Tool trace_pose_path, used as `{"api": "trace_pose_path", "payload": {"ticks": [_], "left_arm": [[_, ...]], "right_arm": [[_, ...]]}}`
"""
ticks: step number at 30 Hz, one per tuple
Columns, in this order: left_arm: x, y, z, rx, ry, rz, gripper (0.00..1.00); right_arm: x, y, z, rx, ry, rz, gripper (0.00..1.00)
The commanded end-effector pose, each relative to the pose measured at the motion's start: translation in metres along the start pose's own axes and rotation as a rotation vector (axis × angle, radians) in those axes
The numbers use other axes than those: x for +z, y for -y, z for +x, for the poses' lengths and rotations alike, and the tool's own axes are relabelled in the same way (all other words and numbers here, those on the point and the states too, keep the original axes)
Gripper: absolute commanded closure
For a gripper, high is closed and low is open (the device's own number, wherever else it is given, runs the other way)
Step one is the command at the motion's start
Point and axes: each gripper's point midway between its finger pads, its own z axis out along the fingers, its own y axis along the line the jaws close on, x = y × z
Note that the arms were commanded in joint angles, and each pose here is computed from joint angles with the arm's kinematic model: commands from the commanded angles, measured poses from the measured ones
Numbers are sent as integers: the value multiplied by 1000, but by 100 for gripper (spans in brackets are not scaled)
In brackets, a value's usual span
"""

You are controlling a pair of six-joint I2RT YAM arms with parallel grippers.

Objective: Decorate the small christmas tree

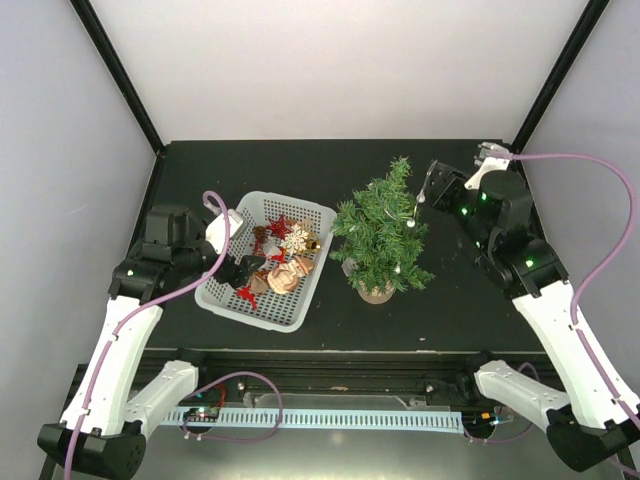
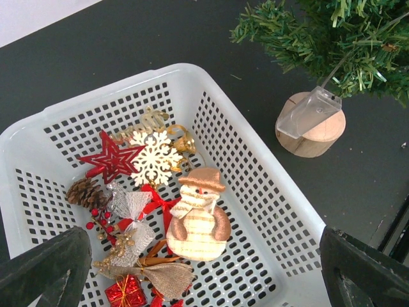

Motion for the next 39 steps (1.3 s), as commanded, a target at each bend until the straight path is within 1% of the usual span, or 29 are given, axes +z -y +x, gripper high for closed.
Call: {"api": "trace_pose_path", "payload": {"ticks": [1,8,10,13,18,20,24,28,33,36,39], "left_arm": [[-1,2,-4,-2,22,17,3],[-2,3,-3,1,26,20,3],[-2,4,-3,1,27,24,3],[-2,5,-3,1,29,29,3],[-3,6,-4,2,30,33,2],[-3,6,-4,2,33,32,3],[-5,7,-5,4,38,30,2],[-5,7,-5,3,39,30,2],[-6,7,-5,4,43,27,1],[-6,7,-4,6,46,23,1],[-6,6,-4,4,45,20,1]], "right_arm": [[2,-23,-16,18,-3,-129,47],[8,-29,-12,100,-58,-265,44],[10,-28,-13,124,-70,-278,44],[14,-31,-15,155,-122,-295,44],[25,-23,-16,187,-247,-156,45],[24,-18,-20,183,-264,-92,46],[16,-5,-28,182,-253,10,45],[20,-3,-13,211,-323,17,44],[29,15,12,256,-426,128,42],[30,23,24,285,-471,177,44],[29,27,26,286,-498,222,47]]}}
